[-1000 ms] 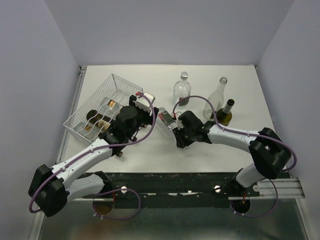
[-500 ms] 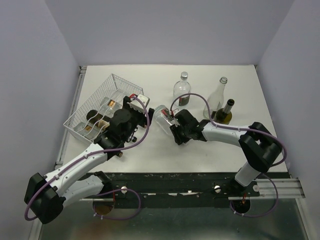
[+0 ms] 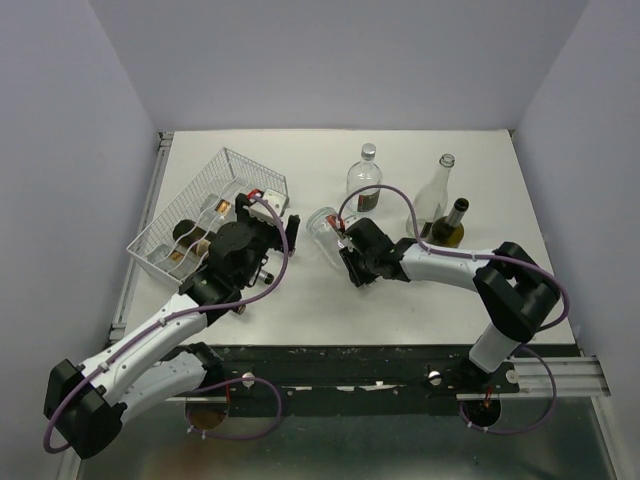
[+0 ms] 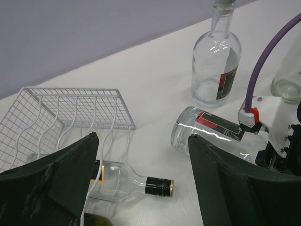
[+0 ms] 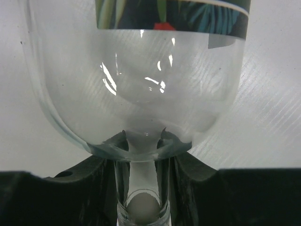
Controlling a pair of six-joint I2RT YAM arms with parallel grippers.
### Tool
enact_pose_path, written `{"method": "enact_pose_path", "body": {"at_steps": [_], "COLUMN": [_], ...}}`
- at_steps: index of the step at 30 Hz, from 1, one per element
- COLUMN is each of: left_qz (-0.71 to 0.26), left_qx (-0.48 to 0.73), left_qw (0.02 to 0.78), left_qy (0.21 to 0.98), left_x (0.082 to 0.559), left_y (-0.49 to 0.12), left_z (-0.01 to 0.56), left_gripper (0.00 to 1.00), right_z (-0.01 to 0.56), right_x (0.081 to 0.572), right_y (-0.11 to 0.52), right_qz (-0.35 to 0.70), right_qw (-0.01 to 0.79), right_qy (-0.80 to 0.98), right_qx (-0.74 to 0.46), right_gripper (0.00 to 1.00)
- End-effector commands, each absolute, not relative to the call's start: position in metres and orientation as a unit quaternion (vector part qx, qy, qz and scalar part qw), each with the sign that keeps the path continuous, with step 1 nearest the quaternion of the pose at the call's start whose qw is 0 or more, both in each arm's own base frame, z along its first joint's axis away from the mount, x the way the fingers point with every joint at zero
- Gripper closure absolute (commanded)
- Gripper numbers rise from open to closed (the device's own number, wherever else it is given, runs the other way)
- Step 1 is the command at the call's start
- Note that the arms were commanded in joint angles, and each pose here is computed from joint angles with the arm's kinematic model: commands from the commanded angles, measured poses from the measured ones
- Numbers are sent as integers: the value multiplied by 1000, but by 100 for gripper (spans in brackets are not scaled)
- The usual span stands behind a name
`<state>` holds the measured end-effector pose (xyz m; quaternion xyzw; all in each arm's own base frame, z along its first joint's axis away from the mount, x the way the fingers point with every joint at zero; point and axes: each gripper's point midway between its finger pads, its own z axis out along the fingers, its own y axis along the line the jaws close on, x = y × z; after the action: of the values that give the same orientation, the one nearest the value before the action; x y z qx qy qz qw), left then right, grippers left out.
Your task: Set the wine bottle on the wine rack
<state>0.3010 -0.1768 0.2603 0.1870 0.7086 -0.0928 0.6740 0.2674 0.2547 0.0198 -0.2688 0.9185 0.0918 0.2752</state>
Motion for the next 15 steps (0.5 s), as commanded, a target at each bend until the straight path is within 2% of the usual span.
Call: {"method": "enact_pose_path", "body": {"at_steps": [1, 8, 15], "left_qz": [-67, -57, -48], "left_qx": [167, 148, 128], "left_qw": [692, 722, 746], "left_qy": [699, 674, 651], "left_x": [302, 297, 288], "left_y": [-161, -147, -132], "left_z": [278, 317, 347], "left_gripper": [13, 12, 12], "right_z": [53, 122, 157], "right_x": [285, 301, 308], "right_y": [256, 279, 294], "right_qz": [75, 114, 139], "right_qw": [321, 376, 404], "right_qy": [905, 879, 861], "right_qx": [-268, -271, -277], "right_gripper": [99, 99, 99]}}
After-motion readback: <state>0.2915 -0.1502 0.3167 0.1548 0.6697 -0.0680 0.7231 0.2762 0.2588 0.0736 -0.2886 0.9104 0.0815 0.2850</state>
